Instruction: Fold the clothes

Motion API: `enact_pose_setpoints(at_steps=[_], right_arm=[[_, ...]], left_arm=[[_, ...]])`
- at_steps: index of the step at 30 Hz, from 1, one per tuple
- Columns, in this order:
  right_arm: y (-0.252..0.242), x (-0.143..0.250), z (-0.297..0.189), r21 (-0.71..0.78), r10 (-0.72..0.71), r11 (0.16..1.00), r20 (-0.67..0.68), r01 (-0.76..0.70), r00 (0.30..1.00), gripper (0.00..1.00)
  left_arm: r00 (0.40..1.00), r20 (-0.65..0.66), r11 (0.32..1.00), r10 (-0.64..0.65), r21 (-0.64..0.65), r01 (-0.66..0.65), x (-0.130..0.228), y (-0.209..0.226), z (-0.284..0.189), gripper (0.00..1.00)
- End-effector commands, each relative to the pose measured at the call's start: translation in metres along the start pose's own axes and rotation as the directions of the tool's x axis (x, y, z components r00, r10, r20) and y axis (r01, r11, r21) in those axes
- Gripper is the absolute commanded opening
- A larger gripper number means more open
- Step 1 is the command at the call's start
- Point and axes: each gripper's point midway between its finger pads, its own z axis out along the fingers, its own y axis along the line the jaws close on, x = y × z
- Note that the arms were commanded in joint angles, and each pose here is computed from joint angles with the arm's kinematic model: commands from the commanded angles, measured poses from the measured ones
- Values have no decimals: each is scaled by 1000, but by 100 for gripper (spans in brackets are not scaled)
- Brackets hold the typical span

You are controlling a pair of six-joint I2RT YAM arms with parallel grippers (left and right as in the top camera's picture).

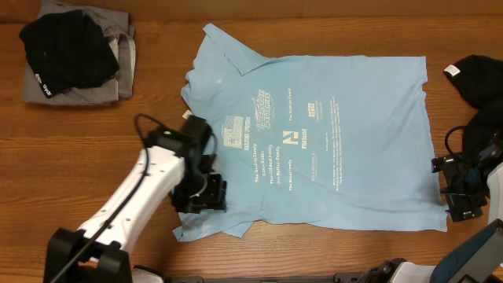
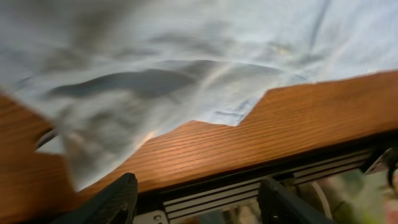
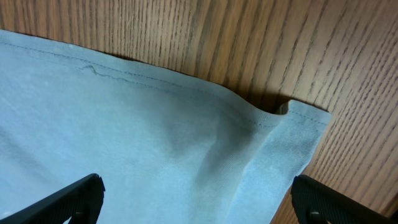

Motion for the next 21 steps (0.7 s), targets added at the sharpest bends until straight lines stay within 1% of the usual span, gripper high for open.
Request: enact_pose_setpoints(at_steps=[1, 5, 9, 12, 18, 21], right_arm=[[6, -5, -11, -35, -8, 999, 34, 9, 999, 100], [6, -6, -11, -36, -8, 999, 36, 9, 999, 100], [6, -6, -11, -36, -8, 999, 36, 9, 999, 100], [6, -6, -11, -36, -8, 999, 36, 9, 999, 100], [6, -6, -11, -36, -8, 999, 36, 9, 999, 100], [6, -5, -10, -35, -8, 999, 34, 9, 999, 100]], left_arm=[[990, -49, 991, 130, -8, -131, 7, -19, 18, 66], [972, -84, 974, 220, -42, -224, 9, -32, 37, 65], [954, -114, 952, 276, -103, -288, 9, -35, 53, 65], [936, -143, 933, 322, -117, -339, 14, -39, 63, 65], [918, -157, 911, 363, -147, -386, 13, -44, 78, 69], [918, -165, 911, 361, -150, -385, 10, -44, 84, 71]])
